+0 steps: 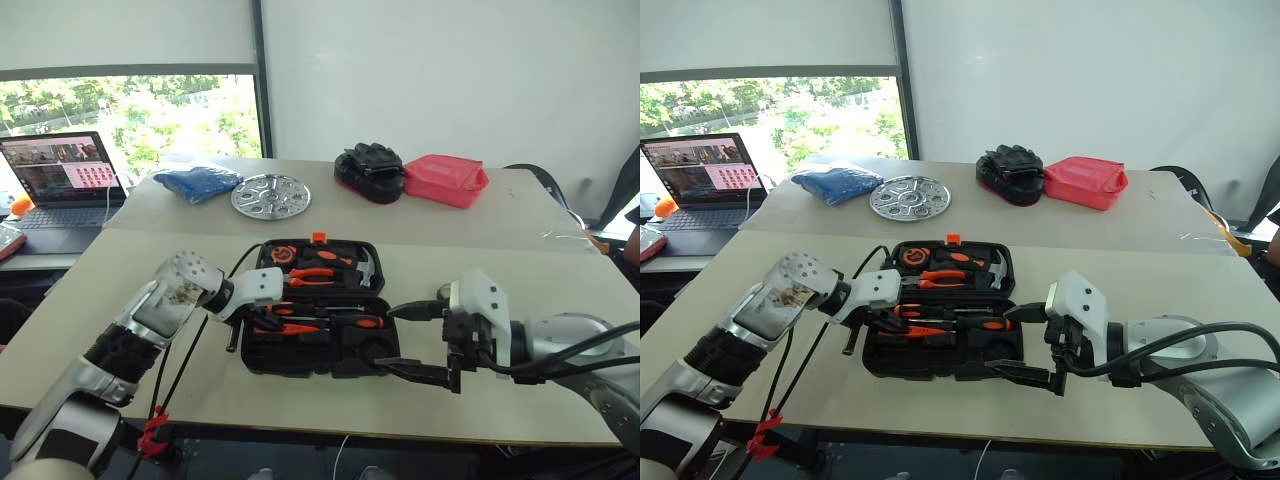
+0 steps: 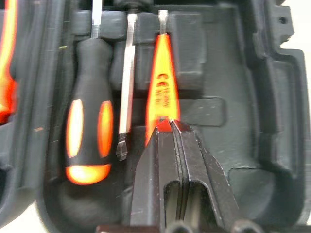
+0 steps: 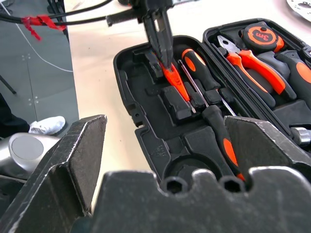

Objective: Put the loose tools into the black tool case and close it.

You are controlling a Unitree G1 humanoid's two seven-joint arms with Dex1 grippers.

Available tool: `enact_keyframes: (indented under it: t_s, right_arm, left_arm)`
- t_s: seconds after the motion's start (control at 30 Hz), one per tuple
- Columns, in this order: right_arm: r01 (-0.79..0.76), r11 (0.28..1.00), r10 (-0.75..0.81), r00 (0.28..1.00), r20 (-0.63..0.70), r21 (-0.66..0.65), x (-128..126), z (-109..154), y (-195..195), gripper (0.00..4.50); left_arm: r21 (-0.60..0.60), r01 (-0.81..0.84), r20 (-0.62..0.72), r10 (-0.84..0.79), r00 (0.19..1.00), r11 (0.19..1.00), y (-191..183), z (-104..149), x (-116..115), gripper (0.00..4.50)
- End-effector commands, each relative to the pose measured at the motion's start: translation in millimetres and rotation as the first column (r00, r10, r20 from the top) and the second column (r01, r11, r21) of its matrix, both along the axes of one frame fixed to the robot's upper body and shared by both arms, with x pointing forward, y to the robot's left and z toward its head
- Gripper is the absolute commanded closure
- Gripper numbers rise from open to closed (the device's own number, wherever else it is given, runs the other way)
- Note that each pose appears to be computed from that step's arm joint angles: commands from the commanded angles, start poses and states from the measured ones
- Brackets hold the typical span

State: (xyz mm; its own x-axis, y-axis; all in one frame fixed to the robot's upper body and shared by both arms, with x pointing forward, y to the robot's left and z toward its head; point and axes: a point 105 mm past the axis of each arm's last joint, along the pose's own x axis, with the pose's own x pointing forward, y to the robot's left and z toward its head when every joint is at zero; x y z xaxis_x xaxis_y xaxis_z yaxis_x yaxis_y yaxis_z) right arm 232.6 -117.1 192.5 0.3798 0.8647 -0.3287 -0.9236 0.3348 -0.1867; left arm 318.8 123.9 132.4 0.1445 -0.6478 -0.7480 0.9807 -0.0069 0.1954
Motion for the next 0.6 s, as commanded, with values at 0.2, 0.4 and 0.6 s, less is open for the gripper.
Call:
enact_keyframes:
  t_s: [0.2, 0.4, 0.6]
  right_arm:
    - [0.000, 1.000, -0.001, 0.999, 0.041, 0.015, 0, 10, 1, 0.00]
    - [-0.002, 1.000, 0.002, 0.999, 0.040, 0.008, 1, 10, 1, 0.00]
    - [-0.023, 1.000, 0.023, 0.997, 0.070, -0.010, 4, 18, -2, 0.00]
  left_arm:
    - [-0.024, -0.038, 0.038, 0.039, 0.999, 0.999, -1, 12, 7, 4.46]
    - [-0.104, -0.017, -0.057, 0.011, 0.998, 0.994, 6, 36, -3, 4.46]
    - [-0.172, -0.215, 0.042, 0.226, 0.973, 0.961, 44, 55, 19, 4.46]
